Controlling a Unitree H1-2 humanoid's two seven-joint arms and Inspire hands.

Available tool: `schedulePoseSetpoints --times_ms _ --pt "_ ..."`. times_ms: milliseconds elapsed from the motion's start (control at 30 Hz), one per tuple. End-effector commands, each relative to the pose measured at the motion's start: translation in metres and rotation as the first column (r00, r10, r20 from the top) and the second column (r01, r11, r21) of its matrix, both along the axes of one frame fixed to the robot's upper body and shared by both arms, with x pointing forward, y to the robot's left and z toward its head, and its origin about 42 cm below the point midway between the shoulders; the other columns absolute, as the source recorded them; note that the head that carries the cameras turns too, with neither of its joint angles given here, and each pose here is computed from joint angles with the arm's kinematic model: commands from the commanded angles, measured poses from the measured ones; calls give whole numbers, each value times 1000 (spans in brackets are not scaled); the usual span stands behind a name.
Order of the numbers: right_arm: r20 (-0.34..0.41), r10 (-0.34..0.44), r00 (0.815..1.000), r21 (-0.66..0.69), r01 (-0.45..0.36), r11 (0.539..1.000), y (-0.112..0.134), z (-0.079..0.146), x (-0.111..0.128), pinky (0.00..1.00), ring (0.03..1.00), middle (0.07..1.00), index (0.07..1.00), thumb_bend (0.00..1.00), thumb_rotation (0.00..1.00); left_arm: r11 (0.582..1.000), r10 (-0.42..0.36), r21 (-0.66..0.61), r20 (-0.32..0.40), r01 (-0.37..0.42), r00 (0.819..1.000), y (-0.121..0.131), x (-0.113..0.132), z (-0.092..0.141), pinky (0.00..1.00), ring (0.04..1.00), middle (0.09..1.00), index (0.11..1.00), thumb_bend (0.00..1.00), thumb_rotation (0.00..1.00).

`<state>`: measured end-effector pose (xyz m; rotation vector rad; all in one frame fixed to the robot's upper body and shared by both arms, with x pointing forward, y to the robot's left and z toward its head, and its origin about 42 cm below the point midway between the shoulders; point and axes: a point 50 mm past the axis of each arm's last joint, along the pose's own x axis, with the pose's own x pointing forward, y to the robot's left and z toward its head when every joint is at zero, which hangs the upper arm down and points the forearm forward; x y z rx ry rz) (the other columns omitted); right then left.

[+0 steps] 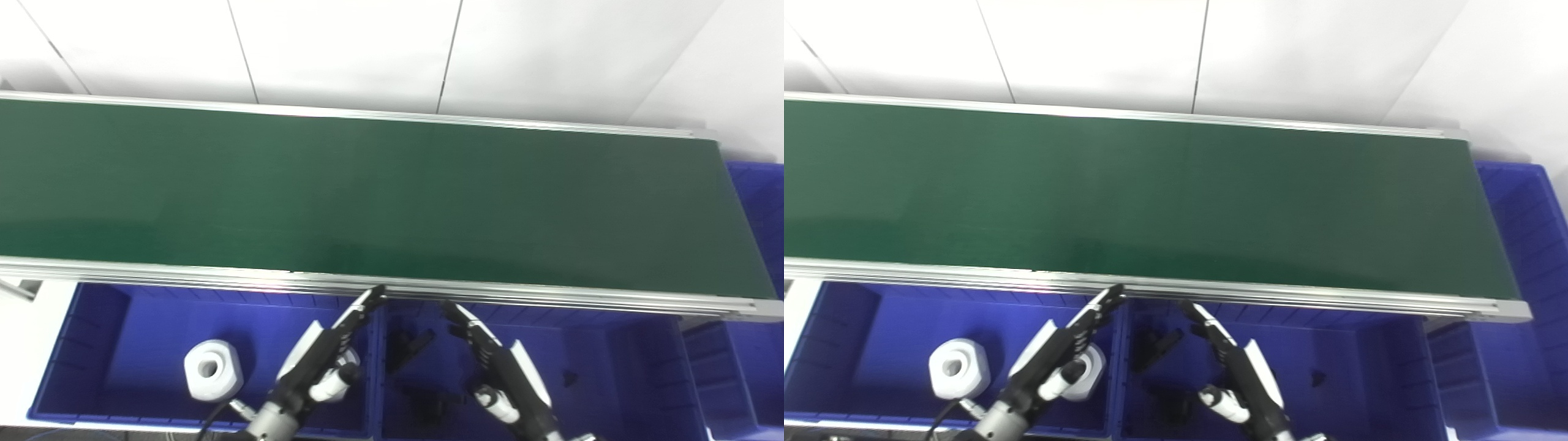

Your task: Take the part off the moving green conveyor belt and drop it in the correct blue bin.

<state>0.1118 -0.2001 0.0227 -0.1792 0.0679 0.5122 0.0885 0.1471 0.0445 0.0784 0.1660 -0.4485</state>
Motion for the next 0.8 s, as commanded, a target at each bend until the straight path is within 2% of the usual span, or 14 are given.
schedulePoseSetpoints --times_ms 0,333,667,767 --pt "55 6 998 54 -9 999 1 8 1 883 936 942 897 999 951 1000 15 -12 34 -15 999 -4 1 5 994 995 962 971 968 1000" --pt "62 11 998 52 -14 999 2 9 2 873 930 940 886 1000 936 1000 17 -18 43 -16 999 -3 2 6 994 996 960 972 950 1000" --pt "89 15 996 51 -20 999 25 12 2 860 923 938 891 978 956 1000 17 4 43 -17 999 20 0 9 968 987 964 976 961 1000" --pt "83 11 996 70 -17 997 29 13 2 875 930 939 886 985 933 1000 17 -3 39 -17 999 24 0 10 982 989 965 977 952 1000"
